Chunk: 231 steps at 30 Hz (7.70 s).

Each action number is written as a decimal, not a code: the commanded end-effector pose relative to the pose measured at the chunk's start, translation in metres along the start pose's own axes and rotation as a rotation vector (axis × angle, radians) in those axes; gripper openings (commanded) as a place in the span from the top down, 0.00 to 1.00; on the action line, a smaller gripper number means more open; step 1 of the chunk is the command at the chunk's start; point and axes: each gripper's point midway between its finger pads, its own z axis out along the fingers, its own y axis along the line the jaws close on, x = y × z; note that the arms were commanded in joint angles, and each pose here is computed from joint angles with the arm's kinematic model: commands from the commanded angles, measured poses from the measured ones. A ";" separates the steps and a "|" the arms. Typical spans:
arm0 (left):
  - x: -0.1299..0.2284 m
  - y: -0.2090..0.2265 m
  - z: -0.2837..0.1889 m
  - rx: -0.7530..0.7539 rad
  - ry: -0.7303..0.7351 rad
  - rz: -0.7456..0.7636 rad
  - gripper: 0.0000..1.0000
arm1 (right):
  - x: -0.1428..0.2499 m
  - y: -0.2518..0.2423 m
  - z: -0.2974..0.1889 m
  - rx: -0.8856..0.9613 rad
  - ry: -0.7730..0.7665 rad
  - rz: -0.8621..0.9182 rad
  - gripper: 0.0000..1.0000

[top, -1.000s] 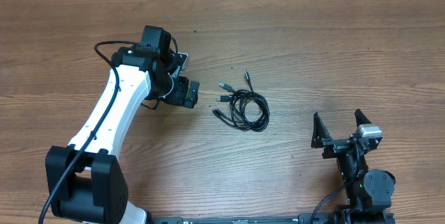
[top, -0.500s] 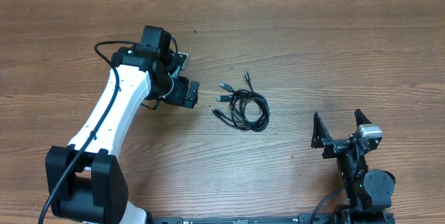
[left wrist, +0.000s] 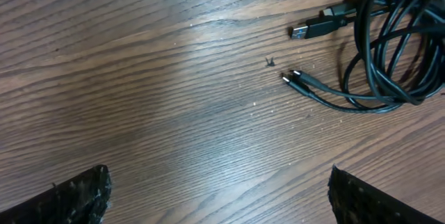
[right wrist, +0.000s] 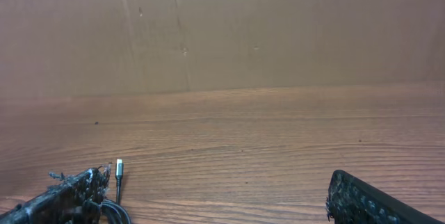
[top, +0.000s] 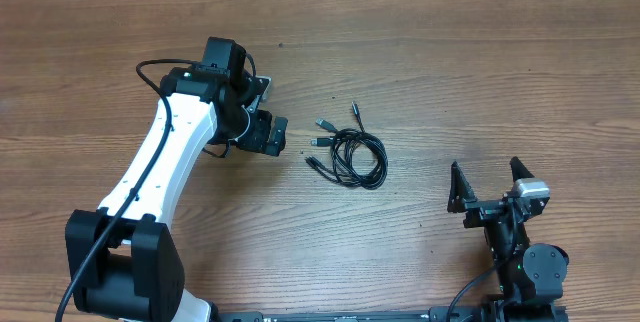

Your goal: Untangle cables

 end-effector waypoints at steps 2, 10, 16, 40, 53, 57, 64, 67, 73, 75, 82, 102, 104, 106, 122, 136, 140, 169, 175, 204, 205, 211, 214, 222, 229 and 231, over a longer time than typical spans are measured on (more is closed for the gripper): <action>-0.003 -0.006 -0.001 0.029 -0.005 0.020 0.00 | 0.004 -0.004 0.000 0.016 0.005 0.005 0.00; -0.001 -0.006 -0.001 0.029 0.002 0.023 0.00 | 0.004 -0.004 0.000 0.016 0.005 0.005 0.00; -0.003 -0.007 -0.001 0.030 -0.006 0.027 0.00 | 0.004 -0.004 0.000 0.016 0.005 0.005 0.00; -0.001 -0.033 0.004 0.043 0.005 0.103 0.00 | -0.004 -0.002 0.000 0.007 -0.028 0.006 0.00; -0.003 -0.033 0.004 0.043 -0.004 0.104 0.00 | -0.055 0.021 -0.009 -0.093 0.015 0.295 0.00; -0.005 -0.033 0.004 0.043 -0.011 0.106 0.00 | -0.074 0.023 -0.002 -0.068 0.140 0.279 0.00; -0.005 -0.033 0.004 0.043 -0.011 0.105 0.00 | -0.091 0.042 0.026 -0.106 0.511 0.359 0.00; -0.005 -0.033 0.004 0.044 -0.011 0.091 0.00 | -0.102 0.074 0.050 -0.290 0.612 0.440 0.00; -0.005 -0.033 0.004 0.043 -0.011 0.091 0.00 | -0.081 0.102 0.081 -0.497 0.725 0.550 0.04; -0.005 -0.033 0.004 0.043 -0.010 0.091 0.01 | -0.059 0.100 0.090 -0.483 0.798 0.585 0.04; -0.005 -0.033 0.004 0.043 -0.010 0.092 0.00 | -0.015 0.101 0.100 -0.551 0.897 0.521 0.12; -0.005 -0.034 0.004 0.047 -0.010 0.092 0.00 | 0.100 0.108 0.106 -0.433 1.153 0.177 0.25; -0.004 -0.034 0.004 0.046 -0.007 0.091 0.01 | 0.107 0.110 0.106 -0.423 1.167 0.151 0.25; -0.003 -0.034 0.004 0.047 -0.003 0.090 0.00 | 0.114 0.111 0.106 -0.408 1.178 0.126 0.25; -0.002 -0.034 0.004 0.047 0.000 0.090 0.00 | 0.155 0.117 0.087 -0.376 1.316 0.054 0.29; -0.002 -0.037 0.004 0.067 -0.001 0.089 0.00 | 0.181 0.118 0.078 -0.375 1.371 0.037 0.41; -0.002 -0.038 0.004 0.069 0.002 0.089 0.00 | 0.183 0.118 0.077 -0.374 1.375 0.038 0.52; 0.005 -0.048 0.002 0.135 0.026 0.082 0.00 | 0.114 0.120 0.119 -0.323 1.256 -0.020 0.96; 0.005 -0.058 0.001 0.192 0.026 0.082 0.00 | 0.059 0.130 0.141 -0.348 1.110 -0.026 0.96; -0.043 -0.103 -0.044 0.670 -0.195 0.076 0.00 | -0.076 0.153 0.124 -0.476 0.739 -0.016 0.96; -0.048 -0.101 -0.048 0.694 -0.207 0.039 0.00 | -0.078 0.157 0.123 -0.497 0.735 -0.005 0.96; -0.062 -0.106 -0.056 0.741 -0.226 -0.041 0.00 | -0.088 0.174 0.120 -0.596 0.701 0.032 0.96; -0.065 -0.108 -0.056 0.749 -0.218 -0.089 0.00 | -0.093 0.176 0.122 -0.612 0.680 0.034 0.96; -0.077 -0.109 -0.060 0.768 -0.218 -0.201 0.07 | -0.096 0.180 0.122 -0.636 0.664 0.038 0.96; -0.075 -0.110 -0.060 0.770 -0.209 -0.204 0.12 | -0.098 0.180 0.123 -0.636 0.657 0.037 0.96; -0.075 -0.112 -0.059 0.771 -0.205 -0.201 0.02 | -0.099 0.181 0.124 -0.636 0.649 0.035 0.96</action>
